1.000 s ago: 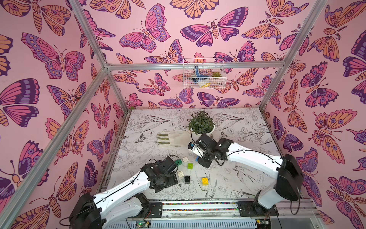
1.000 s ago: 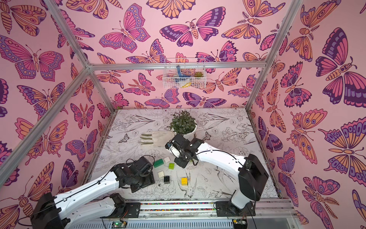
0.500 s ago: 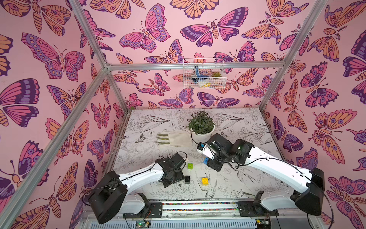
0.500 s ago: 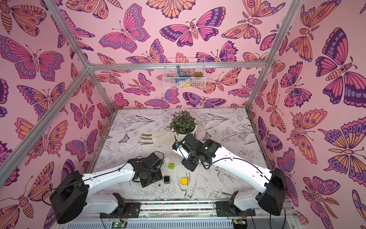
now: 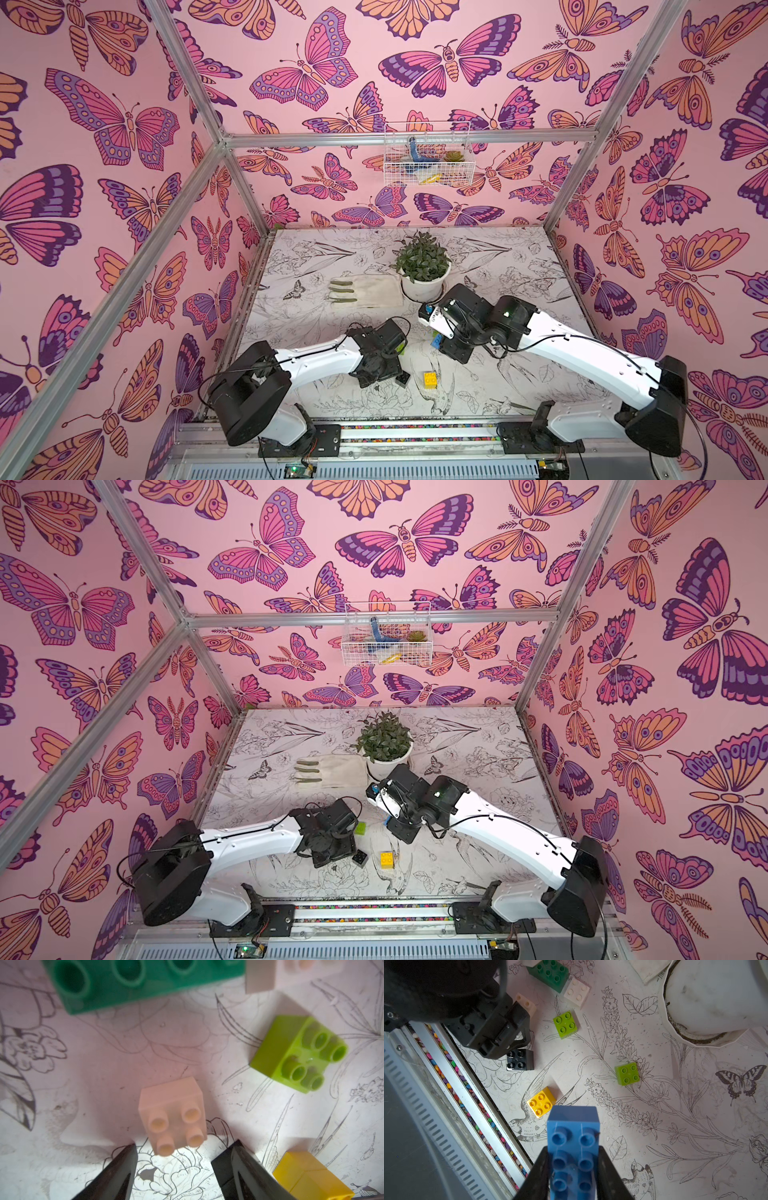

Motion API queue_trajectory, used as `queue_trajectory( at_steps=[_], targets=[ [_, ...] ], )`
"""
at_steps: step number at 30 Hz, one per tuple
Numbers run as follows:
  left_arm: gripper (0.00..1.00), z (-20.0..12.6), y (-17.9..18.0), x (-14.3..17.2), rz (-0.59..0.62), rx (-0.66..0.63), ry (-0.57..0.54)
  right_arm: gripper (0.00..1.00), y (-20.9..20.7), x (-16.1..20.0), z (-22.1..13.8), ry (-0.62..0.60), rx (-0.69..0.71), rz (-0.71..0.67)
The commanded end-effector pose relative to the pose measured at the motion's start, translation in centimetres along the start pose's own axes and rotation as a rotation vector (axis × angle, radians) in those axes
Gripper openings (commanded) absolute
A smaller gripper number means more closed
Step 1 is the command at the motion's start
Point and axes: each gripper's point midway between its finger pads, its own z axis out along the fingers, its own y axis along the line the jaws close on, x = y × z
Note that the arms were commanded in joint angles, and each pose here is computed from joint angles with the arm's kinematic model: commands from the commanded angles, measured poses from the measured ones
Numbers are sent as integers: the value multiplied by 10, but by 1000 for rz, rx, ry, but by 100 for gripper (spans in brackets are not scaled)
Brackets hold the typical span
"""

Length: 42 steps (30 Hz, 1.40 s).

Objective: Assemble a giraffe with lego
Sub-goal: Adjust the lego brick at the center of the board.

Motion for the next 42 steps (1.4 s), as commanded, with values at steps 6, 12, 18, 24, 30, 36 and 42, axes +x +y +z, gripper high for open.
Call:
queue_trajectory(
  at_steps=[6,12,18,24,30,36,42],
  targets=[
    [76,3,22,15,-37,-52,18,22,0,3,-8,-14,10,-3],
    [76,2,26,20,-34,-55,15,22,1,3,-10,-15,2,-8],
    [76,2,15,24,-10,-48,22,22,1,4,-9,-11,2,-9],
    [76,-1,14,26,-1,-44,13,22,0,3,-9,-8,5,-14],
    [76,-4,21,26,-23,-50,3,22,1,4,-9,-3,2,-28],
    [77,-19,35,21,-51,-52,-43,22,10,7,-12,-12,-45,-54],
    [77,-27,48,18,-82,-12,-64,22,11,4,-11,-4,-53,-64]
  ],
)
